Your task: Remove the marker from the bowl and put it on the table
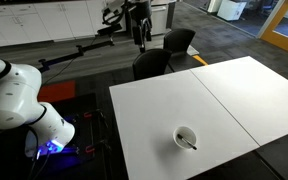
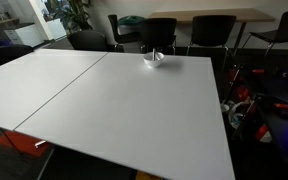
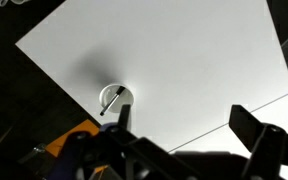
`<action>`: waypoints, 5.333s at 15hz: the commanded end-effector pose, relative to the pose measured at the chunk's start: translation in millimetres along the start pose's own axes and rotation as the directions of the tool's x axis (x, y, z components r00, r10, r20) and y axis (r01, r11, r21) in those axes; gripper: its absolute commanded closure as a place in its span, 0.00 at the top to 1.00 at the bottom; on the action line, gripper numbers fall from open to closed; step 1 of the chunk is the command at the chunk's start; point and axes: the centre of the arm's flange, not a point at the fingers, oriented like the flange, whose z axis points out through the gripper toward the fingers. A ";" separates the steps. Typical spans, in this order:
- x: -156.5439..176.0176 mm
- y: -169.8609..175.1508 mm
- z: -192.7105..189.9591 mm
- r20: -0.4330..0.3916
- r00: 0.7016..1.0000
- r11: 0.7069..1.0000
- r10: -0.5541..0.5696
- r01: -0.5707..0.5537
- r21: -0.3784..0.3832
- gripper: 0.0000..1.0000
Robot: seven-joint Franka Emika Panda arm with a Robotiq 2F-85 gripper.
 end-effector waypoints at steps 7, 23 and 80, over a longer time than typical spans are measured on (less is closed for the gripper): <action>87.5 42.4 49.7 -0.143 0.868 0.869 0.475 -0.489 -0.078 1.00; 148.2 92.8 197.8 -0.236 0.764 0.727 0.601 -0.645 -0.236 1.00; 224.7 92.0 468.3 -0.321 0.569 0.489 0.757 -0.820 -0.298 0.61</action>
